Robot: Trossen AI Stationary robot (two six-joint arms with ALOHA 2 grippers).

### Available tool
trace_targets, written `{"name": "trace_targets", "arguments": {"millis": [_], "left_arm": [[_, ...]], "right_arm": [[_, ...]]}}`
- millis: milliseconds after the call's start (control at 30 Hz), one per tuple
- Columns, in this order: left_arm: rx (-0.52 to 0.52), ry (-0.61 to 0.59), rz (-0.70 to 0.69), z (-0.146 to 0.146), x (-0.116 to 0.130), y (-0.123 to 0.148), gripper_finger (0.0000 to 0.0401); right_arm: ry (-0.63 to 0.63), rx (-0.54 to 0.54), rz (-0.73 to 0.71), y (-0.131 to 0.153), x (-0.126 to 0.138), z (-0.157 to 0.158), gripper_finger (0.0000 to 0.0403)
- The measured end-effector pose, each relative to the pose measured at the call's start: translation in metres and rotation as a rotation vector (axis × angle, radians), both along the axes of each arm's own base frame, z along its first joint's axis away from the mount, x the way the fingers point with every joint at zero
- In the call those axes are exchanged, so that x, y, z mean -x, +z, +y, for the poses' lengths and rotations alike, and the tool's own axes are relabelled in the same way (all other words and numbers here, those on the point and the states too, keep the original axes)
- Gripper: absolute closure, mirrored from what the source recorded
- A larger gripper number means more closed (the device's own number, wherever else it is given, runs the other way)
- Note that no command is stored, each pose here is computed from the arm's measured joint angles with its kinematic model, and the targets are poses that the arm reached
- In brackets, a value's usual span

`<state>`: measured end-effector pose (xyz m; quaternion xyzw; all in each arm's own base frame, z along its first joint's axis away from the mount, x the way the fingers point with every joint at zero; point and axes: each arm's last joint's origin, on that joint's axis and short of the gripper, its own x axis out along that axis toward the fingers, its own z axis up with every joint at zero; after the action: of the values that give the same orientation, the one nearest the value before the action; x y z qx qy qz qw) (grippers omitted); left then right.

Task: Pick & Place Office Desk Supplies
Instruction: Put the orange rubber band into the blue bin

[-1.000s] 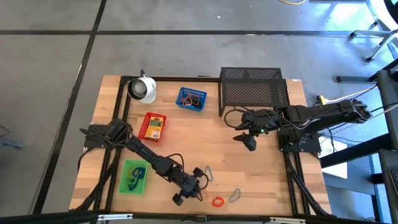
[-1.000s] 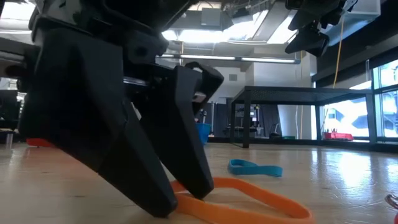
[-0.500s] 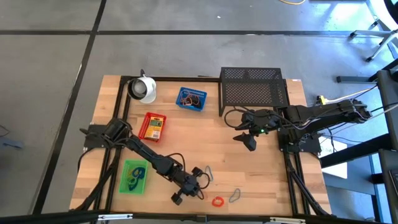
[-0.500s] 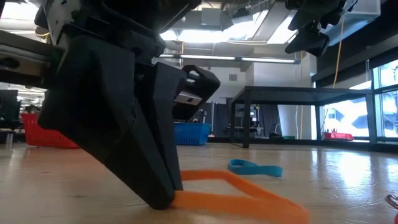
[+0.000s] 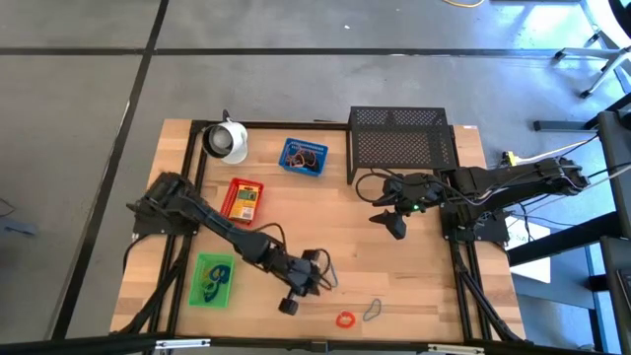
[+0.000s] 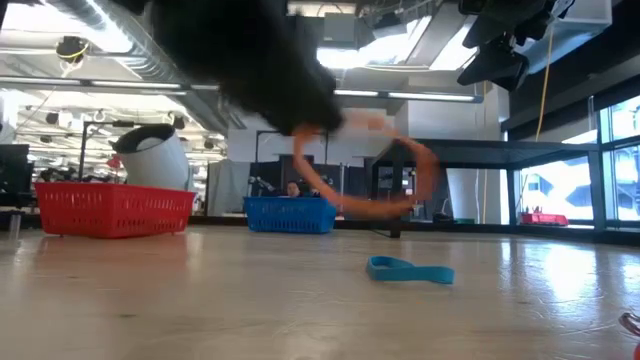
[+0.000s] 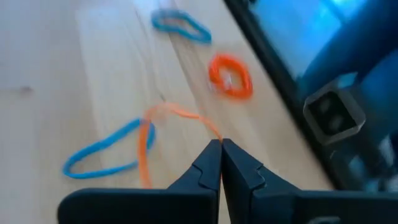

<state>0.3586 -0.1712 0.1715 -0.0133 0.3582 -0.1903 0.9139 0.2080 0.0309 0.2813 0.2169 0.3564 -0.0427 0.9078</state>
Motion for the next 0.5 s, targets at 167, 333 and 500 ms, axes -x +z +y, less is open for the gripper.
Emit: {"name": "trace_targets", "arguments": {"millis": [167, 333, 500], "left_arm": [[0.059, 0.104, -0.153, 0.013, 0.008, 0.055, 0.0399], [0.043, 0.254, -0.331, 0.024, 0.027, 0.107, 0.0399], [0.007, 0.449, -0.474, 0.036, 0.046, 0.145, 0.0399]], "right_arm": [[0.002, -0.002, 0.0, 0.0, 0.0, 0.0, 0.0144], [0.002, -0.002, -0.004, 0.0, 0.0, 0.0, 0.0144], [0.002, -0.008, -0.045, 0.003, -0.003, 0.0, 0.0144]]}}
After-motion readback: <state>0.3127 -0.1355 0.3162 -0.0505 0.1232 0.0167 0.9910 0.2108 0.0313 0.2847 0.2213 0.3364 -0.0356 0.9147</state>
